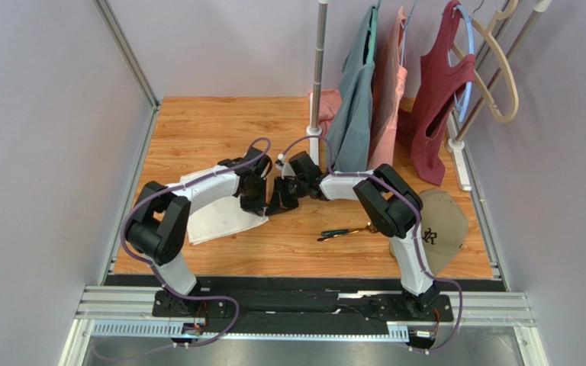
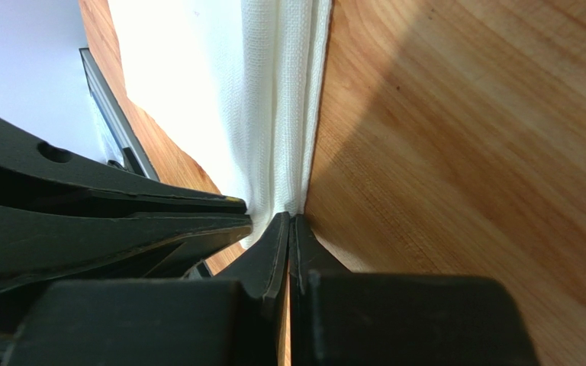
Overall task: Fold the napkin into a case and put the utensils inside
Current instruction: Smooth out the lower triangle-folded napkin at the center of the board.
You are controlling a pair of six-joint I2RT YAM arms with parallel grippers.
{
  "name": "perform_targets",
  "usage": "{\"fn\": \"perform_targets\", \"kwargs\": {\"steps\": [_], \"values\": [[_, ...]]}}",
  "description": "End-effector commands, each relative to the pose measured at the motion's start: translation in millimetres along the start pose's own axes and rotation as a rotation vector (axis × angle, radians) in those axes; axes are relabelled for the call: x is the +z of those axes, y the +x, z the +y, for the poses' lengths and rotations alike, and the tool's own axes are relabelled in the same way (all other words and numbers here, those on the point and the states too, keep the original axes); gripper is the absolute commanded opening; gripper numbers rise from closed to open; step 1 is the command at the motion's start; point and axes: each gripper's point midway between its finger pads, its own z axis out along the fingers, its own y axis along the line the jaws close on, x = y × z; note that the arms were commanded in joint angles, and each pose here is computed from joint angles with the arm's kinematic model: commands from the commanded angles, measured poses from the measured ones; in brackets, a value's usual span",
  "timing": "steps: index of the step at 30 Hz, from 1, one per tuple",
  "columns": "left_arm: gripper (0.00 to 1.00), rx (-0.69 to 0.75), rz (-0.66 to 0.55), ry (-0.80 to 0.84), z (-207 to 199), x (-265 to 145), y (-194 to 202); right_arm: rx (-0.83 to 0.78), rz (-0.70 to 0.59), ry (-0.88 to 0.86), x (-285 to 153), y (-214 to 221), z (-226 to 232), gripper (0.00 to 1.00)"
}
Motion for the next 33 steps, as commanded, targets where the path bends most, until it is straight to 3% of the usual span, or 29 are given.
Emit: {"fn": "perform_targets", "kwargs": {"steps": [1, 3, 6, 11, 14, 16, 24, 33], "values": [[0.15, 0.039, 0.000, 0.005, -8.2, -2.9, -6.2, -0.005, -0.013, -0.017, 4.6, -3.8, -1.5, 0.00], [0.16, 0.042, 0.006, 0.004, -9.7, -3.3, -7.1, -0.003, -0.014, -0.016, 3.8, -4.6, -1.2, 0.00], [0.32, 0.044, 0.013, -0.009, -7.0, -3.4, -2.6, -0.004, -0.016, -0.015, 3.2, -5.1, -1.7, 0.00], [0.34, 0.047, 0.047, -0.030, -2.6, 7.0, 5.5, -0.003, -0.020, -0.022, 3.2, -6.2, 0.0, 0.00], [0.20, 0.048, 0.053, -0.016, -6.8, 12.1, 4.5, -0.005, -0.017, -0.021, 4.3, -5.1, -0.9, 0.00], [0.00, 0.043, 0.041, -0.005, -10.6, 8.7, 0.7, -0.003, -0.018, -0.020, 3.2, -5.7, -0.4, 0.00], [0.00, 0.041, -0.019, 0.069, -30.0, -20.6, -13.4, -0.003, -0.014, 0.000, 4.2, -3.7, -6.3, 0.00], [0.00, 0.032, 0.065, 0.042, -24.8, 15.0, 0.5, -0.001, -0.021, -0.005, -2.5, -5.0, 2.0, 0.00]]}}
